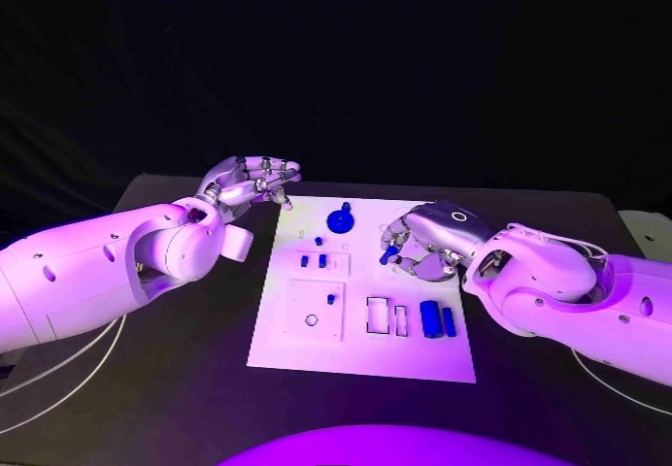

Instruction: Assemble the parts on the task board

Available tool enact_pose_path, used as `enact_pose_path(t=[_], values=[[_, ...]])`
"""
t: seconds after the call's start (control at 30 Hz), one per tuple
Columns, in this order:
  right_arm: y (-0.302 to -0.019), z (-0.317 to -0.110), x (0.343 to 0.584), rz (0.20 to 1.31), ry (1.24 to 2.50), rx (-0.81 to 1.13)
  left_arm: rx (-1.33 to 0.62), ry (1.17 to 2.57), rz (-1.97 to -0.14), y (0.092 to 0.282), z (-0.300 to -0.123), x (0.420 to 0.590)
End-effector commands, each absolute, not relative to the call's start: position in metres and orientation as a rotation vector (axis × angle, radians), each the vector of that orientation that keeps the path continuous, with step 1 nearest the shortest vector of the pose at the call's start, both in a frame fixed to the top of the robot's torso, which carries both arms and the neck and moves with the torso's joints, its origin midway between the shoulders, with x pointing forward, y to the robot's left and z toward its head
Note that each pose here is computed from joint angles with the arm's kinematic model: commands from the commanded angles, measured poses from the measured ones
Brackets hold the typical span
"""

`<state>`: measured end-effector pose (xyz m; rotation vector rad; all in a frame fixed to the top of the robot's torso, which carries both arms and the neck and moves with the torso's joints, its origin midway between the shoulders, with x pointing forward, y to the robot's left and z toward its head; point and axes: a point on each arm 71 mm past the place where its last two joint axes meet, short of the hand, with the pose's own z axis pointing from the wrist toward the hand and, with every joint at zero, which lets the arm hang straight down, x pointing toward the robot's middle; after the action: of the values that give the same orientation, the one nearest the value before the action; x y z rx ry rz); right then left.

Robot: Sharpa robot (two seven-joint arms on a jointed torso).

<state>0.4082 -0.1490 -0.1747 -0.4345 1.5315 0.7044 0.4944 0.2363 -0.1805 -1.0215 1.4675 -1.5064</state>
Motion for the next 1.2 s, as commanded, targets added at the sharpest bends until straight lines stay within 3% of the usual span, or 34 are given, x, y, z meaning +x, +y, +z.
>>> enact_pose_path(t=[0.03, 0.47, 0.7, 1.2], values=[[-0.132, -0.172, 0.399, 0.776, 1.508, -0.427, -1.016, 1.467, -1.531, 0.233, -0.18, 0.494], [-0.061, -0.201, 0.369, 0.983, 1.54, -0.501, -1.011, 1.474, -1.546, 0.225, -0.18, 0.496], [-0.05, -0.222, 0.371, 0.986, 1.579, -0.518, -1.009, 1.48, -1.554, 0.221, -0.181, 0.496], [-0.042, -0.243, 0.374, 0.969, 1.623, -0.544, -1.009, 1.484, -1.555, 0.22, -0.181, 0.496]])
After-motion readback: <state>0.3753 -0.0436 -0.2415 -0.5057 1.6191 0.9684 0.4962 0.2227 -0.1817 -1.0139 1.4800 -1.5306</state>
